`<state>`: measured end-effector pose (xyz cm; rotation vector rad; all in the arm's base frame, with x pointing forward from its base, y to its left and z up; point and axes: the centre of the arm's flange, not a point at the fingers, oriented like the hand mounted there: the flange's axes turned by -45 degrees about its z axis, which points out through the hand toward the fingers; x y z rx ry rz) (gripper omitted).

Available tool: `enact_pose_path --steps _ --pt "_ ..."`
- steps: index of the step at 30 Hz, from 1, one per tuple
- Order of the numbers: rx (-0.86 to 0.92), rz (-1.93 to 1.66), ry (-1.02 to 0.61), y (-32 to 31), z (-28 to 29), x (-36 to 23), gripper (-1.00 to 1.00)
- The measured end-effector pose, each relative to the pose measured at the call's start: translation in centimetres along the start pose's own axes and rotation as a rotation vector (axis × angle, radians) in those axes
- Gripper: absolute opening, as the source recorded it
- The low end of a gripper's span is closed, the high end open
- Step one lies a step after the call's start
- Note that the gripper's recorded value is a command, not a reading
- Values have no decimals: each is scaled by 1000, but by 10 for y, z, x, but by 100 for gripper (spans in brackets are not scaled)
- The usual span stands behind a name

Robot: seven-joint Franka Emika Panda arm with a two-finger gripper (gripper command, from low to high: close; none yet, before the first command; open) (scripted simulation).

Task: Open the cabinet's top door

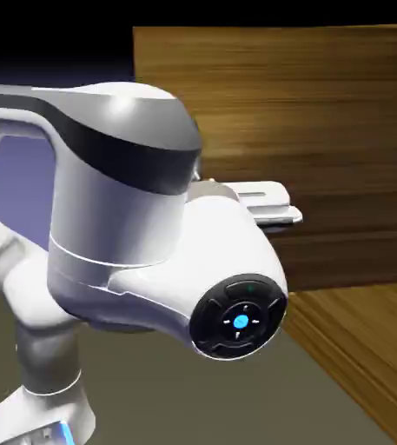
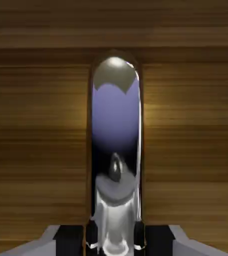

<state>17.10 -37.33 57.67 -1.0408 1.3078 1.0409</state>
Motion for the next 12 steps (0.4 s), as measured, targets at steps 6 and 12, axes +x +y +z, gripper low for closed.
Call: enact_pose_path --steps 6,12 --pt "-81 0 0 -13 -33 0 -100" --pt "-167 0 0 -30 -67 0 -100"
